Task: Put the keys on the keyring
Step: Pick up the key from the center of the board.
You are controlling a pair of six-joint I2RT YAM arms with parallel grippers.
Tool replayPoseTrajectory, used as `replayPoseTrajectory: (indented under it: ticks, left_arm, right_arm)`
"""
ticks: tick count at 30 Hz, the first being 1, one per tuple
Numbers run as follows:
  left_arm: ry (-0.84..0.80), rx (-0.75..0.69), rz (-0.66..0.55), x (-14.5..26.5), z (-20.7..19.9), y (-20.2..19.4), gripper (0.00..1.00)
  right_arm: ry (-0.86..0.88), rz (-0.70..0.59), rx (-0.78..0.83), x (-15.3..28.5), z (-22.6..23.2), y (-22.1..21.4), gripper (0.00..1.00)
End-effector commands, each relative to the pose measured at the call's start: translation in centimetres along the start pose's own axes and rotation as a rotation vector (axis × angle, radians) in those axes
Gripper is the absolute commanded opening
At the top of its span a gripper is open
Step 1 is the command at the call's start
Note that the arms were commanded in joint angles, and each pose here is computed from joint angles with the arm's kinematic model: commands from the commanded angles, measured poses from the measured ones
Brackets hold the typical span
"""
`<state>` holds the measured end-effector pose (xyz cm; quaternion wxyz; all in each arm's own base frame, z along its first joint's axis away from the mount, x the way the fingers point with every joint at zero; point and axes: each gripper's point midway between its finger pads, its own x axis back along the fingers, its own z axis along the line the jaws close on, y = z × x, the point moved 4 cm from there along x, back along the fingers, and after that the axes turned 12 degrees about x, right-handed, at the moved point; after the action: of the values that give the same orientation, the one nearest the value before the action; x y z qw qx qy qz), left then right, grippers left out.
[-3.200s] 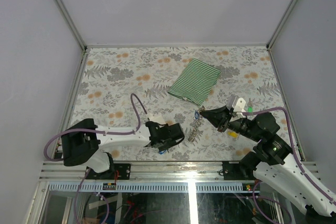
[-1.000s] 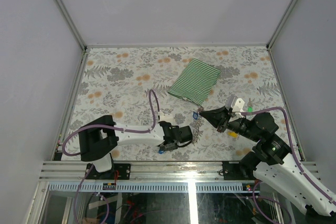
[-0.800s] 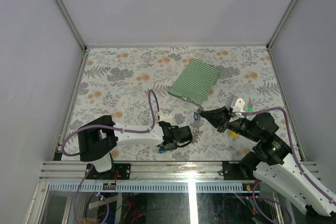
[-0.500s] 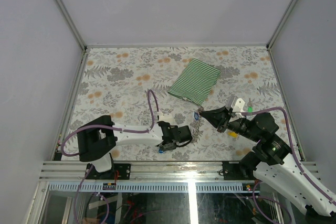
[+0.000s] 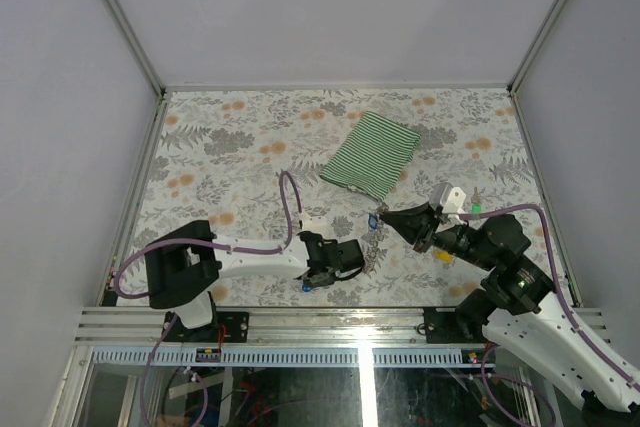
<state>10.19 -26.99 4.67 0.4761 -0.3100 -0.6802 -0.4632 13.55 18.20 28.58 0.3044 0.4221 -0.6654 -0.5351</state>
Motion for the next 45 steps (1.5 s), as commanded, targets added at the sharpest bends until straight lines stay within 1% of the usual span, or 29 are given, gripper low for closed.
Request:
replayPoseTrajectory:
  ticks: [1, 9, 16, 26, 33, 40, 43, 45]
  left_arm:
    - [0.056, -0.033, -0.02, -1.2, 2.0, 0.0, 0.0]
    - [0.012, -0.038, -0.039, -0.9, 2.4, 0.4, 0.0]
    - [-0.017, -0.071, -0.069, -0.2, 2.5, 0.9, 0.0]
    - [-0.08, -0.154, -0.121, 1.1, 2.1, 1.4, 0.0]
    - [-0.203, -0.275, -0.168, 2.6, 0.9, 1.9, 0.0]
    - [-0.346, -0.299, -0.203, 3.9, 0.5, 2.3, 0.0]
    - [-0.428, -0.312, -0.226, 4.8, 0.5, 2.8, 0.0]
    - [-0.521, -0.325, -0.258, 6.0, 0.0, 3.3, 0.0]
  right_arm:
    - [0.004, -0.108, 0.039, -0.3, -0.3, 2.7, 0.01]
    - [0.012, -0.103, 0.033, -0.4, -0.3, 2.6, 0.01]
    - [0.011, -0.099, 0.03, -0.5, -0.3, 2.5, 0.01]
    - [0.022, -0.096, 0.024, -0.7, -0.2, 2.4, 0.01]
    - [0.022, -0.088, 0.02, -0.7, -0.2, 2.3, 0.01]
    - [0.019, -0.083, 0.022, -0.7, -0.2, 2.2, 0.01]
    - [0.018, -0.076, 0.025, -0.6, -0.2, 2.1, 0.01]
    - [0.012, -0.069, 0.029, -0.3, -0.2, 2.0, 0.01]
